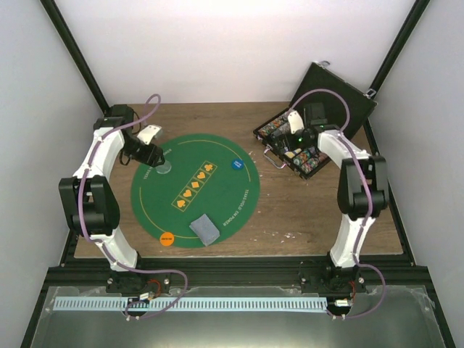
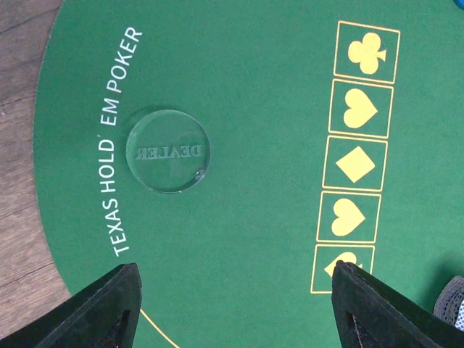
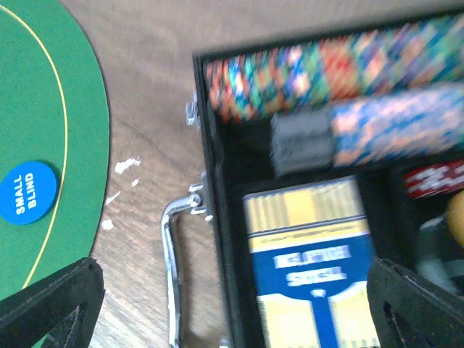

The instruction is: Distribute texas hold em gaming equipment

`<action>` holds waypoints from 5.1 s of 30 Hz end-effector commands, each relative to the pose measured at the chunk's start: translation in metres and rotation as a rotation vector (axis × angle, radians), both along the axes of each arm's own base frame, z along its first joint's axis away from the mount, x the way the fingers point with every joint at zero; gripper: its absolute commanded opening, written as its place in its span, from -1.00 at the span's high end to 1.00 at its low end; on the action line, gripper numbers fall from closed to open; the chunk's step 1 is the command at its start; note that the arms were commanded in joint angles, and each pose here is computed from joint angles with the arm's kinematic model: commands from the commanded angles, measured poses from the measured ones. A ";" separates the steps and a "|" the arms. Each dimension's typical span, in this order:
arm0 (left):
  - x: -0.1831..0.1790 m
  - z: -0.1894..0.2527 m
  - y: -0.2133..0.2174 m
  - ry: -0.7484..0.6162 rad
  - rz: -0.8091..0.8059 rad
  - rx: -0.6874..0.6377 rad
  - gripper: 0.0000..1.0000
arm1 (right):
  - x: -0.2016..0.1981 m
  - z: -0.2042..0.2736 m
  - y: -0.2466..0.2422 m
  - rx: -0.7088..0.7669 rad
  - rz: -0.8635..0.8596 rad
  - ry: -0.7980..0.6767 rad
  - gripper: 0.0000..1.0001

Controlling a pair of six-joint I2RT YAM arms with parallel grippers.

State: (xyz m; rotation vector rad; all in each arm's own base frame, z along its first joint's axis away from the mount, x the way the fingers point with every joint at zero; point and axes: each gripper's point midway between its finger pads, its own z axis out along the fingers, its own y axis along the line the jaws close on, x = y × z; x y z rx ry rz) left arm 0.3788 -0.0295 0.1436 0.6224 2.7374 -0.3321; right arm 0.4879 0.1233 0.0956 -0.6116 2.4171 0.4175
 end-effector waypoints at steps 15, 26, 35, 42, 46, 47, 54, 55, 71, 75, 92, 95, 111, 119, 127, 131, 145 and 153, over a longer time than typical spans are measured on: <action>0.041 0.054 -0.009 -0.205 0.139 -0.127 -0.61 | 0.003 0.122 -0.086 -0.119 -0.173 -0.326 -0.99; 0.036 0.033 -0.006 -0.140 0.135 -0.101 -0.57 | -0.026 0.018 -0.093 -0.214 -0.119 0.090 -0.65; 0.030 0.024 -0.002 -0.117 0.128 -0.067 -0.56 | -0.034 -0.012 -0.058 -0.186 -0.009 0.224 -0.49; 0.030 0.021 -0.002 -0.107 0.125 -0.068 -0.56 | -0.032 -0.024 -0.076 -0.277 -0.068 0.241 -0.38; 0.028 0.019 -0.002 -0.101 0.125 -0.065 -0.55 | -0.030 -0.034 -0.077 -0.286 -0.070 0.259 -0.38; 0.028 0.019 -0.002 -0.102 0.125 -0.064 -0.55 | -0.030 -0.037 -0.079 -0.297 -0.077 0.266 -0.37; 0.027 0.017 -0.001 -0.097 0.127 -0.062 -0.54 | -0.034 -0.051 -0.075 -0.293 -0.066 0.304 -0.35; 0.027 0.016 -0.001 -0.097 0.126 -0.061 -0.54 | -0.036 -0.054 -0.075 -0.297 -0.064 0.310 -0.34; 0.025 0.015 -0.001 -0.093 0.121 -0.057 -0.54 | -0.023 -0.023 -0.091 -0.390 -0.143 0.207 -0.29; 0.025 0.015 -0.001 -0.093 0.122 -0.056 -0.54 | -0.024 -0.026 -0.091 -0.388 -0.146 0.213 -0.32; 0.026 0.015 -0.001 -0.094 0.116 -0.055 -0.53 | -0.046 -0.057 -0.058 -0.319 -0.045 0.322 -0.20; 0.026 0.015 -0.001 -0.095 0.115 -0.055 -0.53 | -0.052 -0.057 -0.053 -0.319 -0.034 0.330 -0.13; 0.026 0.017 -0.001 -0.094 0.112 -0.052 -0.52 | -0.057 -0.068 -0.044 -0.289 0.021 0.357 -0.11; 0.025 0.015 0.000 -0.091 0.113 -0.045 -0.52 | -0.062 -0.080 -0.044 -0.256 0.025 0.418 0.05; 0.026 0.018 0.001 -0.095 0.111 -0.042 -0.52 | -0.066 -0.066 -0.057 -0.320 -0.019 0.422 0.25; 0.027 0.018 0.001 -0.096 0.115 -0.042 -0.52 | -0.062 -0.059 -0.057 -0.318 -0.029 0.400 0.50; 0.025 0.035 -0.002 -0.124 0.092 -0.053 -0.52 | -0.002 0.068 -0.057 -0.239 -0.217 0.118 0.99; 0.020 0.061 -0.026 -0.178 -0.029 -0.104 -0.51 | -0.011 0.117 -0.005 0.053 -0.164 0.111 0.99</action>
